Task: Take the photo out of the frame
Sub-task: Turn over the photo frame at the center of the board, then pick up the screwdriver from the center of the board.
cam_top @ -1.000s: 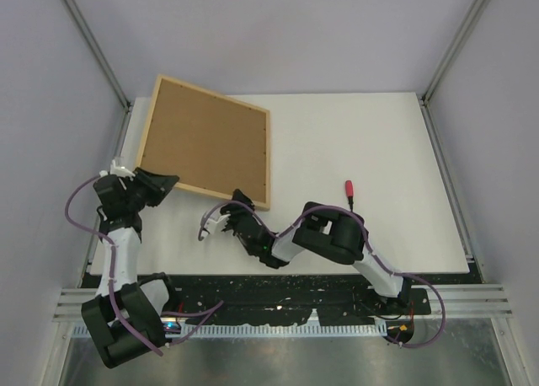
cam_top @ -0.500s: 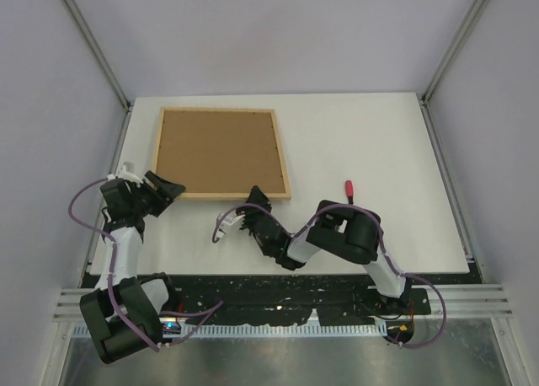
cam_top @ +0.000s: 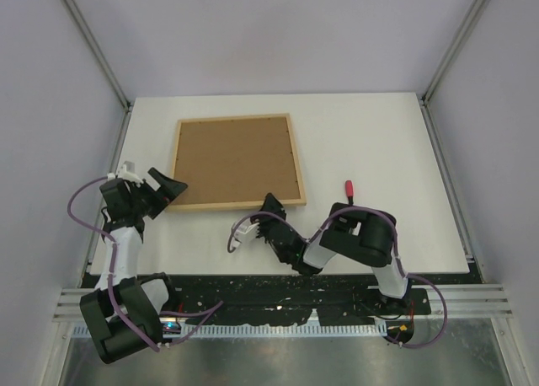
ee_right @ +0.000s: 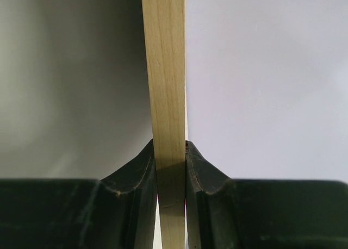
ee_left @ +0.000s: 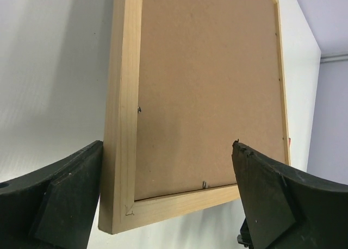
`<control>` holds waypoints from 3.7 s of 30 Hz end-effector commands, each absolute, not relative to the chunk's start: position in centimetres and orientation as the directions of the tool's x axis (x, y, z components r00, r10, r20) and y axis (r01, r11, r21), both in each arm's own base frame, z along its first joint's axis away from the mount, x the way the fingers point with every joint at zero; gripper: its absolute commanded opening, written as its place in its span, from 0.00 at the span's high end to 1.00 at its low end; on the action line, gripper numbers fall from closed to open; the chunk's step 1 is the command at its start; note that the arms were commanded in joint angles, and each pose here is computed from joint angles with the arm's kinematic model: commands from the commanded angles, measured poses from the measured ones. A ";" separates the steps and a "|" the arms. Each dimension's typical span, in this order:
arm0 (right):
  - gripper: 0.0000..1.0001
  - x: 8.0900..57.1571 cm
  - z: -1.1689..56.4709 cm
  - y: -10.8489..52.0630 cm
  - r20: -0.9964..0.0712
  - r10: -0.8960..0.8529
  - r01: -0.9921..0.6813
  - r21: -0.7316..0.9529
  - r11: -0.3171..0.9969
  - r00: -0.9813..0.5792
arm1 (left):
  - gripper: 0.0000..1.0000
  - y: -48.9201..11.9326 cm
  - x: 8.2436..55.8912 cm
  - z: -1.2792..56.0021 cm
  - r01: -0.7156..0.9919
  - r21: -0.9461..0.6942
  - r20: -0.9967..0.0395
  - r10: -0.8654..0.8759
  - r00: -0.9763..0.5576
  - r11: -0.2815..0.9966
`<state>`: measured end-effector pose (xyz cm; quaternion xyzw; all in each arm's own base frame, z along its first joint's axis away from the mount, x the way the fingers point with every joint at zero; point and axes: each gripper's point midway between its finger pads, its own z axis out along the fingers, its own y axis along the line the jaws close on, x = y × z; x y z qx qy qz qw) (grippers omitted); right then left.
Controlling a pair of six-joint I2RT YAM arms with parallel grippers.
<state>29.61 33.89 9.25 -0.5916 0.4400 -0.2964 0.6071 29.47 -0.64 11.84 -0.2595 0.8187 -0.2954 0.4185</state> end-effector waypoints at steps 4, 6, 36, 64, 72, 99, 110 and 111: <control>0.92 29.1 13.5 31.1 -0.324 -0.858 -0.114 -0.946 0.304 0.400 | 0.00 -0.5 31.0 16.6 -0.046 -0.685 -0.634 -0.626 -0.455 0.727; 0.92 28.8 12.3 30.0 -0.308 -0.879 -0.150 -0.951 0.271 0.364 | 0.00 -0.6 31.0 16.8 -0.041 -0.684 -0.636 -0.623 -0.455 0.728; 0.18 18.9 7.7 23.9 -0.445 -0.894 -0.931 -0.303 0.204 -0.051 | 0.00 -1.5 29.8 22.8 0.123 -0.584 -0.771 -0.502 -0.392 0.802; 0.37 35.3 1.8 6.8 -0.173 -0.285 -0.311 0.150 0.939 -0.943 | 0.00 -12.2 27.3 26.9 0.544 -0.116 -0.946 0.075 -0.315 0.831; 0.92 35.3 3.9 8.4 -0.201 -0.281 -0.324 0.235 0.916 -0.938 | 0.00 -16.3 28.2 27.0 0.664 -0.046 -0.937 0.197 -0.287 0.746; 0.92 36.6 35.6 18.9 -0.570 0.537 -0.510 0.815 0.274 -0.622 | 0.00 -34.2 27.8 32.5 0.814 -0.567 -0.822 -0.015 -0.570 0.127; 0.92 35.2 35.0 19.6 -0.516 0.544 -0.474 0.850 0.229 -0.661 | 0.04 -35.5 27.6 30.6 0.814 -0.559 -0.821 0.037 -0.570 0.157; 0.92 35.3 34.8 19.6 -0.510 0.547 -0.465 0.854 0.232 -0.664 | 0.06 -35.5 27.8 30.5 0.813 -0.559 -0.820 0.036 -0.571 0.162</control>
